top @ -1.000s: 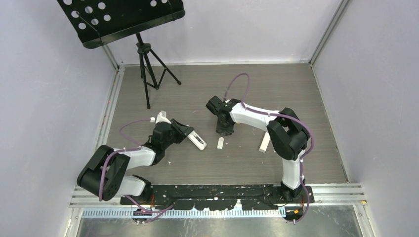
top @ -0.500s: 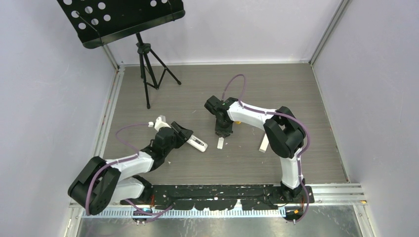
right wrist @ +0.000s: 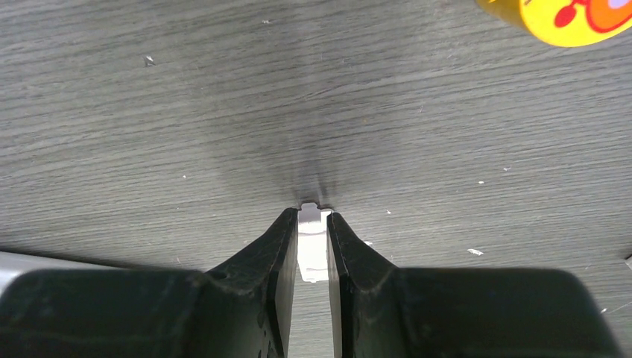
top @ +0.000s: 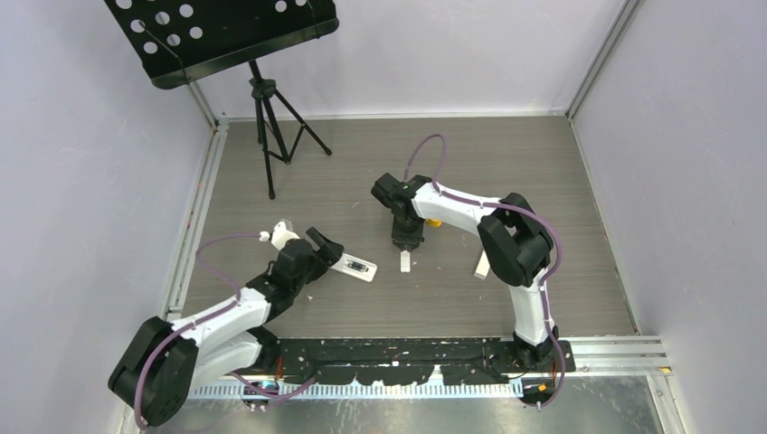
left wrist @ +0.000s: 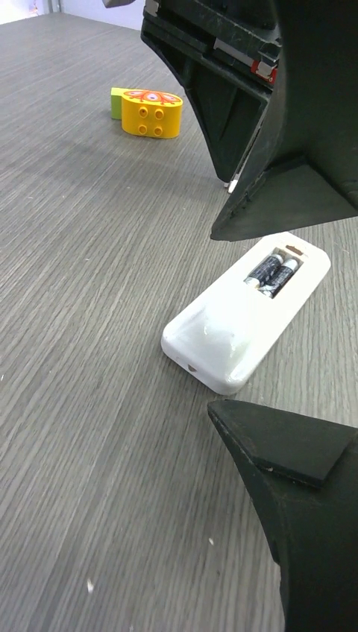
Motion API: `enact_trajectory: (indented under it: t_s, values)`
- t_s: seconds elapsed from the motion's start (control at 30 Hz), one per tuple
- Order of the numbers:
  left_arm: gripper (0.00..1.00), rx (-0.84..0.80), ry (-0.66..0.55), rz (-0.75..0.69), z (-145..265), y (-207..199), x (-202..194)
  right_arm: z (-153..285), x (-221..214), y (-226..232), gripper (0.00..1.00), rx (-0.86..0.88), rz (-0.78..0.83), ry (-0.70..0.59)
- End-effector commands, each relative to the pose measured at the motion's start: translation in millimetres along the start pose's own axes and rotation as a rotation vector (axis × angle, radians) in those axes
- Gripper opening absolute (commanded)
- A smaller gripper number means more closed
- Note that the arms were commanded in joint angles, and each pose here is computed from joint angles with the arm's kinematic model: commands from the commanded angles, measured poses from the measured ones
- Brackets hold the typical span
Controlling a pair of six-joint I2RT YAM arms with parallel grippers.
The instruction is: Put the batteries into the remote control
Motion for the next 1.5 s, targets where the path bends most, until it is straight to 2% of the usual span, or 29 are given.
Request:
enact_trajectory:
  t_s: [0.0,0.2,0.47,0.67,0.83,0.93,1.17,1.47]
  values:
    - [0.82,0.054,-0.042,-0.031,9,6,8,6,4,5,0.27,0.005,0.021,-0.001]
    - [0.87,0.021,-0.056,-0.046,19,1,14,5,5,5,0.29,0.006,0.036,0.020]
    - [0.90,-0.013,-0.082,-0.052,23,-7,21,2,6,5,0.29,0.009,0.048,0.062]
    - [0.90,-0.023,-0.092,-0.066,28,-10,26,0,7,6,0.16,0.001,0.046,0.059]
    - [0.90,-0.040,-0.107,-0.070,33,-12,30,2,9,6,0.01,0.004,0.020,0.028]
    - [0.90,-0.068,-0.109,-0.082,36,-17,32,4,11,4,0.00,0.022,0.002,-0.002]
    - [0.90,-0.279,-0.078,-0.136,40,-47,34,22,12,10,0.00,0.160,-0.047,-0.037]
    - [0.90,-0.564,0.087,-0.209,38,-91,21,70,20,9,0.00,0.376,-0.086,-0.165]
Point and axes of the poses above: each gripper's point midway between its finger pads, its own z axis back along the fingers, its own y axis along the line the jaws close on, x = y × z, the point moved 7 cm from there along z, back along the fingers, and after that the axes turned 5 degrees about -z, right-handed, at the moved point
